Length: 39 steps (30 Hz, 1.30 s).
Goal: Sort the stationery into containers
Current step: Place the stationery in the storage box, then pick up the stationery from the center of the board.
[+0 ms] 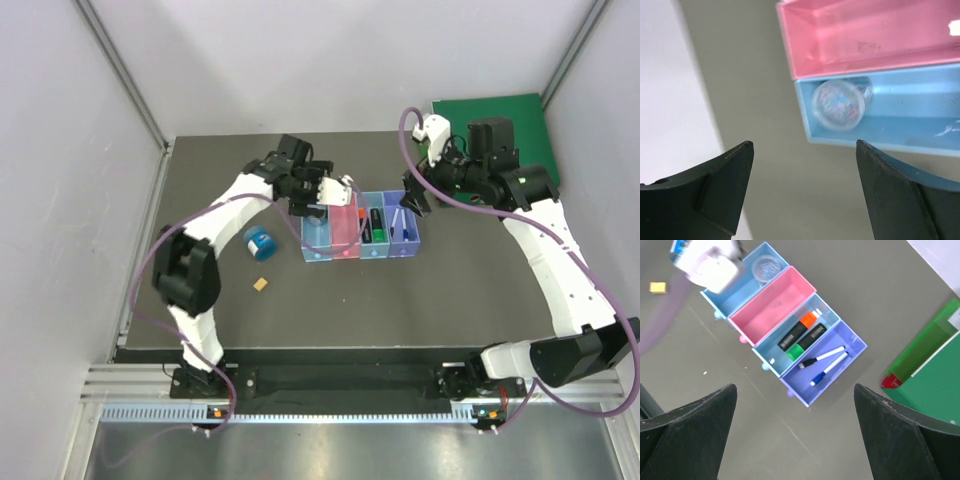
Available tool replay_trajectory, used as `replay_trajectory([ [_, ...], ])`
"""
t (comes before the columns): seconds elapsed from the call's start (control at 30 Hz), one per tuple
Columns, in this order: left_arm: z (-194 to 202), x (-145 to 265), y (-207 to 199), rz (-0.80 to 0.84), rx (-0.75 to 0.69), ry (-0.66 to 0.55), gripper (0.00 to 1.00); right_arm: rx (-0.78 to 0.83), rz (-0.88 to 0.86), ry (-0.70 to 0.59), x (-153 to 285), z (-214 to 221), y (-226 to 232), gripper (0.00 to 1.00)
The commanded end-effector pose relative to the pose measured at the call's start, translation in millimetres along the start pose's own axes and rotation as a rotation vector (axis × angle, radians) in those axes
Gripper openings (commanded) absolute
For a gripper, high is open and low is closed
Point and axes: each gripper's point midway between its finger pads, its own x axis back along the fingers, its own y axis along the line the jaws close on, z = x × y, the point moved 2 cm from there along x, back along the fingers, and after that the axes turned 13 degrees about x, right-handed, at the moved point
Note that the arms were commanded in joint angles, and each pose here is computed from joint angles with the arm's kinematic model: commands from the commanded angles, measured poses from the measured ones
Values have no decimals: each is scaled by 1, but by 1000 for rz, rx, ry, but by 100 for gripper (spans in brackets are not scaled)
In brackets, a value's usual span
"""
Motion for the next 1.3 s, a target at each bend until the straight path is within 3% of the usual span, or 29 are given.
replay_trajectory([
  [0.0, -28, 84, -1, -104, -45, -122, 89, -32, -37, -49, 8, -9, 7, 100],
  [0.13, 1, 108, -40, -34, -129, -88, 91, -29, -55, -52, 7, -12, 8, 100],
  [0.27, 22, 131, -86, 64, -65, -52, 91, -21, -49, -58, 7, -15, 6, 100],
  [0.5, 44, 135, -154, 152, 432, 25, 89, -9, -31, -61, 12, -16, 5, 100],
  [0.73, 65, 127, -182, 101, 756, 126, 84, -9, -21, -61, 16, -15, 6, 100],
  [0.93, 103, 110, -170, -85, 774, 258, 83, -15, -20, -61, 15, -13, 8, 99],
  [1.2, 102, 102, -159, -108, 753, 237, 84, -15, -21, -44, 16, -7, 10, 100],
  [1.27, 100, 103, -149, -120, 682, 219, 85, -15, -23, -43, 15, -7, 10, 100],
])
